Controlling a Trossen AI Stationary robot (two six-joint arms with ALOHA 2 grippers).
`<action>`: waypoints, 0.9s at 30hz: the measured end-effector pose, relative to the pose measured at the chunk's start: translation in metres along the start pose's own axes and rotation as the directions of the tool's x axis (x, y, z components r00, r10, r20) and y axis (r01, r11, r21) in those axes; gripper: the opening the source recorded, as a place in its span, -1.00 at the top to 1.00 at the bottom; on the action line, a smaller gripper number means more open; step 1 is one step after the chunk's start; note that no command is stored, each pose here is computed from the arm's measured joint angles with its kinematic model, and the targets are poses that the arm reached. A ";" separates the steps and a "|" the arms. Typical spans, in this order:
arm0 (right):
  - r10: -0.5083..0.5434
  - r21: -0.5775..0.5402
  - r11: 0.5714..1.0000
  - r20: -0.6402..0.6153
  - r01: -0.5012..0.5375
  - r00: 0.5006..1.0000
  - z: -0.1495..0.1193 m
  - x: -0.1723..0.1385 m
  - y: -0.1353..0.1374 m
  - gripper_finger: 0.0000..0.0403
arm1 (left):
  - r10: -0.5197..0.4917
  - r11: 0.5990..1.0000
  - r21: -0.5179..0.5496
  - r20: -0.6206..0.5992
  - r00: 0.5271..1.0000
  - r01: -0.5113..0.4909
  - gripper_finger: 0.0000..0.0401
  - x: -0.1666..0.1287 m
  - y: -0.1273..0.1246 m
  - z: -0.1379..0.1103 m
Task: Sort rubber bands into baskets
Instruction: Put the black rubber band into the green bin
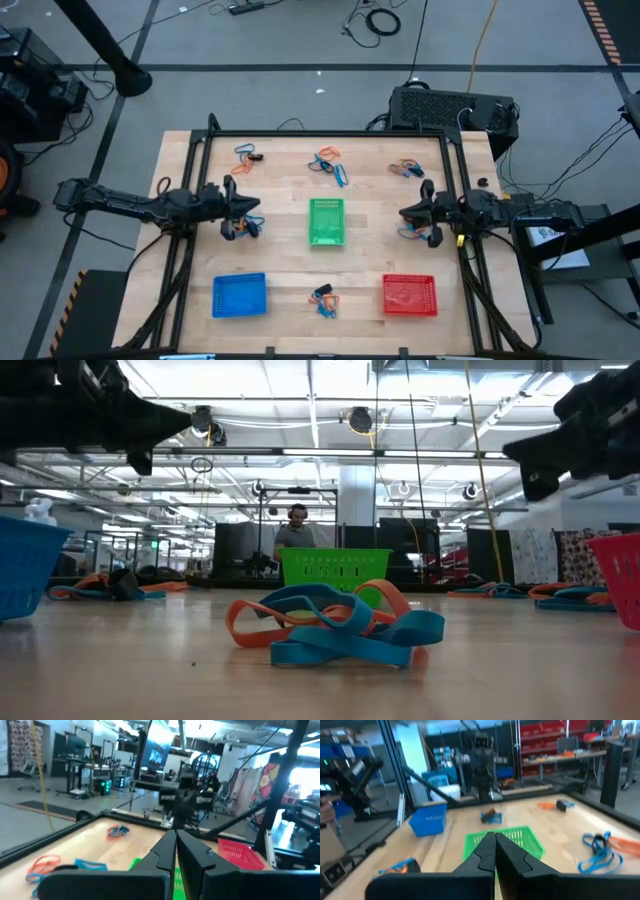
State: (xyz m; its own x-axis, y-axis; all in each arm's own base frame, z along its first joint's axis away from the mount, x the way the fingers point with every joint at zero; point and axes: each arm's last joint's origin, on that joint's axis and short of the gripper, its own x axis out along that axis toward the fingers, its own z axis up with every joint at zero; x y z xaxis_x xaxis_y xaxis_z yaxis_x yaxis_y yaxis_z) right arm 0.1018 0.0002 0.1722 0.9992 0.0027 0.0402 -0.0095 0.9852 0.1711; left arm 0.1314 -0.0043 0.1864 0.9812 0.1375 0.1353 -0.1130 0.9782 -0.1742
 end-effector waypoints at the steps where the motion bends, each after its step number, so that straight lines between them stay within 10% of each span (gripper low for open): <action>1: 0.003 0.005 1.000 0.018 -0.003 1.000 0.002 0.000 0.000 1.00 | 0.020 1.000 -0.003 -0.001 1.000 -0.020 0.89 0.000 0.001 0.000; 12: -0.154 0.067 0.987 0.127 0.147 0.980 0.011 0.006 -0.003 1.00 | 0.013 0.999 -0.034 -0.320 0.947 -0.025 0.89 0.001 0.000 -0.014; 27: -0.039 0.067 0.997 0.138 0.030 0.990 0.021 0.032 0.002 1.00 | 0.129 0.992 0.101 -0.755 0.642 -0.080 0.89 0.034 -0.011 0.035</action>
State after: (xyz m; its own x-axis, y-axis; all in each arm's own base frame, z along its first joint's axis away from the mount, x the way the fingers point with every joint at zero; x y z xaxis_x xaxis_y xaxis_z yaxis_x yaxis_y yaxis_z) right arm 0.1326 -0.0011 0.1949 0.9838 -0.0598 0.1692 0.0182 0.9712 0.2376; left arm 0.1606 -0.0054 0.2270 0.7339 0.0967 -0.6723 -0.2068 0.9746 -0.0856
